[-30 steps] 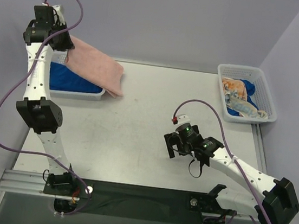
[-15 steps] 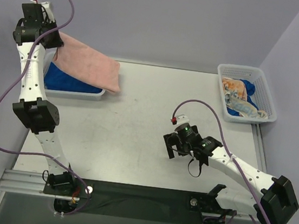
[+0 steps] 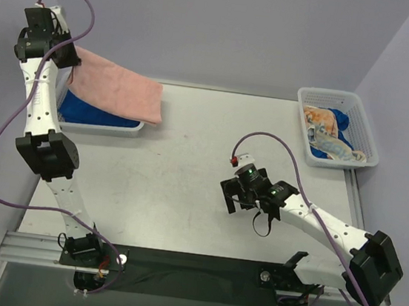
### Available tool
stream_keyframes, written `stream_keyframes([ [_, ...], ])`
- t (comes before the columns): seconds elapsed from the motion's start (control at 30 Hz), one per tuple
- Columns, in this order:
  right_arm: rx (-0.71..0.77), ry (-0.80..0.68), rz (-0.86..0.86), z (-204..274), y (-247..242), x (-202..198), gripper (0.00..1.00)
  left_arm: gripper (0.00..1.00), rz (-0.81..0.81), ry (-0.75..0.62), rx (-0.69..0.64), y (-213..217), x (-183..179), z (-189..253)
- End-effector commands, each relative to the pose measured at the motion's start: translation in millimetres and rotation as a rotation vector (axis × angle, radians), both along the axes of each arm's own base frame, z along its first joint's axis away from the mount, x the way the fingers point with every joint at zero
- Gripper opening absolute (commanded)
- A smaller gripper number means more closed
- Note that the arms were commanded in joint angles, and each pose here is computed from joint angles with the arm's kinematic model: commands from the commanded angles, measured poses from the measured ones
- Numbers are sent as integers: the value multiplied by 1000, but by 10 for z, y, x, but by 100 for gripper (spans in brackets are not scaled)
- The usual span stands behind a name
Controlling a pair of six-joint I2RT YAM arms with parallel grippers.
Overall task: Fold and stack the towels
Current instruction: Neatly place the folded towel into the bin
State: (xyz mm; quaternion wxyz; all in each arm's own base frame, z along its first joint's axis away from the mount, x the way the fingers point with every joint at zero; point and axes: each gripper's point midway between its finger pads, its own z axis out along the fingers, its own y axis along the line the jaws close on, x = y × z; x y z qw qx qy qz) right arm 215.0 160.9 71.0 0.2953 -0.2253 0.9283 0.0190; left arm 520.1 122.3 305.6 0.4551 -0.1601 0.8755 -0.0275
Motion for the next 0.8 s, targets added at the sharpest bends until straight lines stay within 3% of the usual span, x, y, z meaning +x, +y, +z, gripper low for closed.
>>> stream_keyframes([
  [0.0, 5, -14, -11, 111, 34, 75, 100, 0, 19, -80, 55, 197, 135, 141],
  [0.77, 2, 4, -1, 147, 126, 139, 100, 0, 30, -44, 63, 454, 255, -169],
])
